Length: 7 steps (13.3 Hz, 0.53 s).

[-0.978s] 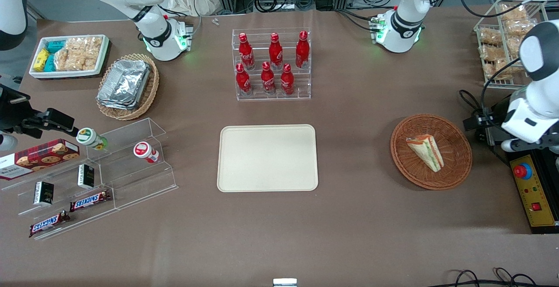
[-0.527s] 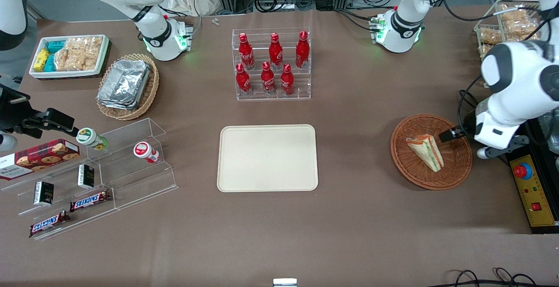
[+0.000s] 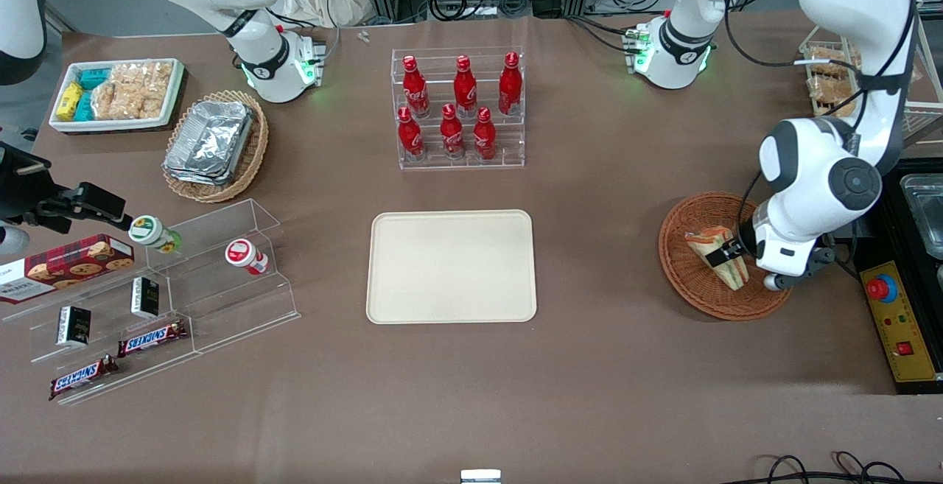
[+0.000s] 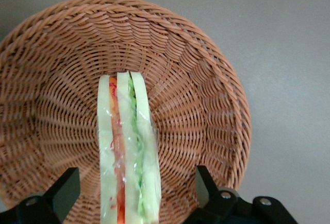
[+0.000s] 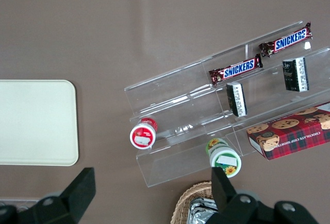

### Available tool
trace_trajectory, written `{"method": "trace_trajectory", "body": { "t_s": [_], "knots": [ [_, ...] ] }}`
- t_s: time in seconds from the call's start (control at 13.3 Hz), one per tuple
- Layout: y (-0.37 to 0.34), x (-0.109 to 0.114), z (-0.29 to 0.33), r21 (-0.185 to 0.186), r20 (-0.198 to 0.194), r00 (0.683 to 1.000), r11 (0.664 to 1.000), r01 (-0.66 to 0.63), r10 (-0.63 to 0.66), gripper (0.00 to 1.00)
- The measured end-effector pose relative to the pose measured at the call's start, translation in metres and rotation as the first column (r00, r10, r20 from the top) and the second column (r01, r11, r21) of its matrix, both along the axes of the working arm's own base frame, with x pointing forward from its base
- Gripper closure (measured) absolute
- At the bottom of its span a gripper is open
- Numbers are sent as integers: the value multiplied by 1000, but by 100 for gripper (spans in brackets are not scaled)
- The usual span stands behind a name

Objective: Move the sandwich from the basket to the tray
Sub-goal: 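Lower the open left gripper around the sandwich and close it, then lift the sandwich out of the basket with the left gripper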

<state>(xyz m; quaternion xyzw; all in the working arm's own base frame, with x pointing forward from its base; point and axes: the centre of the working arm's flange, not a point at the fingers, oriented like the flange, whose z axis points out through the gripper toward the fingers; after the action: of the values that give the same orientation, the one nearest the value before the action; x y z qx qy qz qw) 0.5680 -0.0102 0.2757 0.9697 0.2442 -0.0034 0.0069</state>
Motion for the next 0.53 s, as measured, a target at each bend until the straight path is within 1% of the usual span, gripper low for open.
{"method": "trace_trajectory", "body": {
  "t_s": [0.08,0.15,0.38,0.53],
  "knots": [
    [2,-3,-10,2,12,1000,1000,-4,4,0],
    [3,-6,-20,3,12,1000,1000,-7,7,0],
    [5,-9,-35,5,-9,1000,1000,-11,11,0],
    [5,-10,-41,6,-20,1000,1000,-22,22,7]
  ]
}}
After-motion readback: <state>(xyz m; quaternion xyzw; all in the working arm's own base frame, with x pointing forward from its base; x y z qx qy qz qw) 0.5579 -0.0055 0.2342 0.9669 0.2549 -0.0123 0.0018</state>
